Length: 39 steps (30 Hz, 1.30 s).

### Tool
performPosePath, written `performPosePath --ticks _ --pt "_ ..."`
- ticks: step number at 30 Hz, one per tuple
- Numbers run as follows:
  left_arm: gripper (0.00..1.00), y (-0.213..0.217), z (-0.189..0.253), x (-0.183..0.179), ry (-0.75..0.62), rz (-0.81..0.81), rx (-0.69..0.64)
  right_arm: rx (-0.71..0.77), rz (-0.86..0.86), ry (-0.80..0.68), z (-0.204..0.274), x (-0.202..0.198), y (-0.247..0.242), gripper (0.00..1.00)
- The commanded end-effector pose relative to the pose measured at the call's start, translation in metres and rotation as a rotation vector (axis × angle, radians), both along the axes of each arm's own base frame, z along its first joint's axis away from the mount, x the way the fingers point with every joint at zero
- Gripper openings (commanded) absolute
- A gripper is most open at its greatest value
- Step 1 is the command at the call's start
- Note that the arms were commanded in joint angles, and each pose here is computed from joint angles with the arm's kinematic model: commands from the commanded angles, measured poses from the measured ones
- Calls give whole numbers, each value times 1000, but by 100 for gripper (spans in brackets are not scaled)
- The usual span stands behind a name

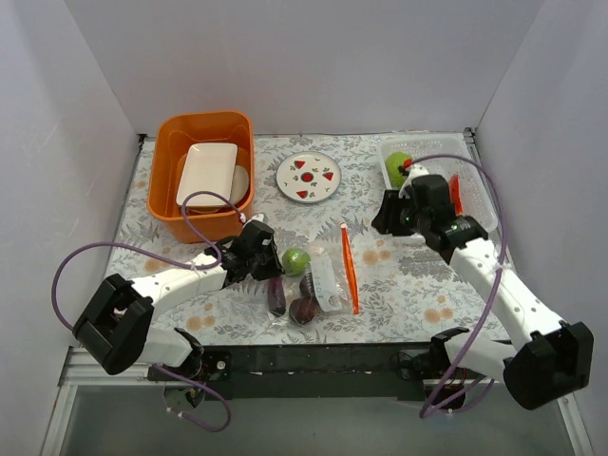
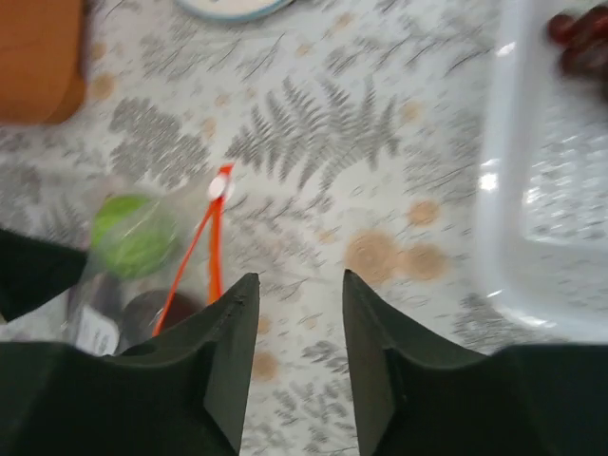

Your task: Open the zip-top bag and remove the fake food

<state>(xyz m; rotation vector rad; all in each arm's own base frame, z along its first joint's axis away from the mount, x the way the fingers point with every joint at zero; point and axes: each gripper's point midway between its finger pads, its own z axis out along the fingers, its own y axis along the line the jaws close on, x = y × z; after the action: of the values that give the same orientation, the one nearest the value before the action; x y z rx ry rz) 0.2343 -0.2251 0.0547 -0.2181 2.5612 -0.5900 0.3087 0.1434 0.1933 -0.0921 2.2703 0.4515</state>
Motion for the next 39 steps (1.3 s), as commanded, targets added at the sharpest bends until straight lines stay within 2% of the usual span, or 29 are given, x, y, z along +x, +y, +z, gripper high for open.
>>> performPosePath --ticks 1,5,10,19,25,34,39 --pt "7 -4 18 5 -40 -4 -38 258 120 59 -20 -43 54 43" --pt "7 -7 22 6 -43 -7 -54 337 196 136 -38 -73 83 36" --pt "7 -8 27 2 -47 -19 -72 394 254 159 -41 -89 100 35" --pt "6 -9 39 -14 -41 -61 -124 327 185 128 -41 -93 83 34" --pt "6 -14 52 -18 -46 -83 -160 242 156 137 -47 -92 70 41" --pt "6 -26 56 -39 -19 -117 -195 260 170 110 -34 -91 73 26" --pt "5 -38 49 -48 2 -135 -197 345 222 141 -39 -99 87 24"
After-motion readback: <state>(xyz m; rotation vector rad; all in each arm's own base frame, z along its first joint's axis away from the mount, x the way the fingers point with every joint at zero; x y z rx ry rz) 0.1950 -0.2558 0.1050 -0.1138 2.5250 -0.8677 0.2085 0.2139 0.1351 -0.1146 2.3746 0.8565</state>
